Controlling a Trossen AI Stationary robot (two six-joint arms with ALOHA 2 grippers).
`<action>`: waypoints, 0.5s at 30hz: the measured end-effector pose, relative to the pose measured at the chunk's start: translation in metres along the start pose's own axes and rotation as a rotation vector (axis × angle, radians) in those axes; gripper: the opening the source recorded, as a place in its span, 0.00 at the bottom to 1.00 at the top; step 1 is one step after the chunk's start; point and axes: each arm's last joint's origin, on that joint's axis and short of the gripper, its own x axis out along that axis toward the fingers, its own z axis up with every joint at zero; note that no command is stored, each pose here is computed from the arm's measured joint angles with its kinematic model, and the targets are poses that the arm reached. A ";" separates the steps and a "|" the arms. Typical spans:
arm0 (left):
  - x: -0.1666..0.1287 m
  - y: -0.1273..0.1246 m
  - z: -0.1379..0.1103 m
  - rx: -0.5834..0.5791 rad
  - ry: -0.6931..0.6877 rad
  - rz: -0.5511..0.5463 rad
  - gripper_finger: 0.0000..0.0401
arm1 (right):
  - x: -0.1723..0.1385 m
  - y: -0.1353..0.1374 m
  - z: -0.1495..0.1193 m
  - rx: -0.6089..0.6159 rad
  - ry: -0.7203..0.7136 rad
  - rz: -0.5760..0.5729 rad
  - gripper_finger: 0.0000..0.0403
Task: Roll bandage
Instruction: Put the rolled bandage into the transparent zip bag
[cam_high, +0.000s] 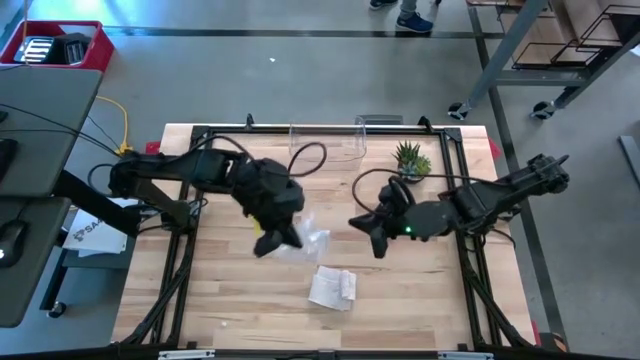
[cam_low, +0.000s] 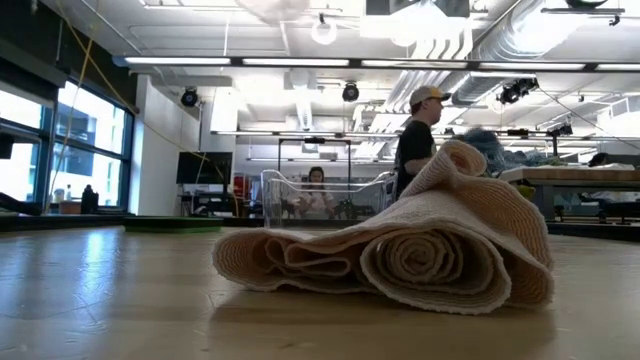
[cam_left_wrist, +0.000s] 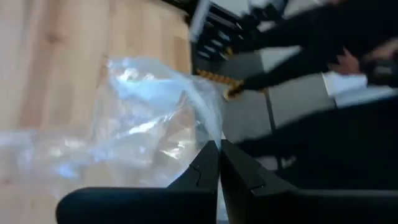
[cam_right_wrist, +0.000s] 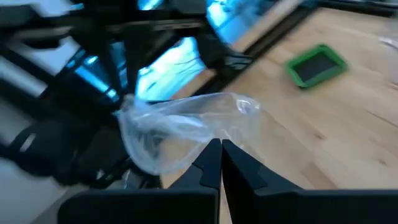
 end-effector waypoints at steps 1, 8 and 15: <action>0.000 -0.002 -0.001 0.009 0.009 -0.006 0.00 | 0.000 0.002 0.001 -0.024 0.001 0.029 0.01; 0.003 0.003 -0.001 -0.011 -0.014 0.099 0.00 | 0.014 0.005 -0.003 -0.213 -0.015 0.031 0.23; 0.002 0.005 0.000 -0.049 -0.033 0.114 0.00 | 0.031 0.017 -0.013 -0.533 -0.100 0.019 0.53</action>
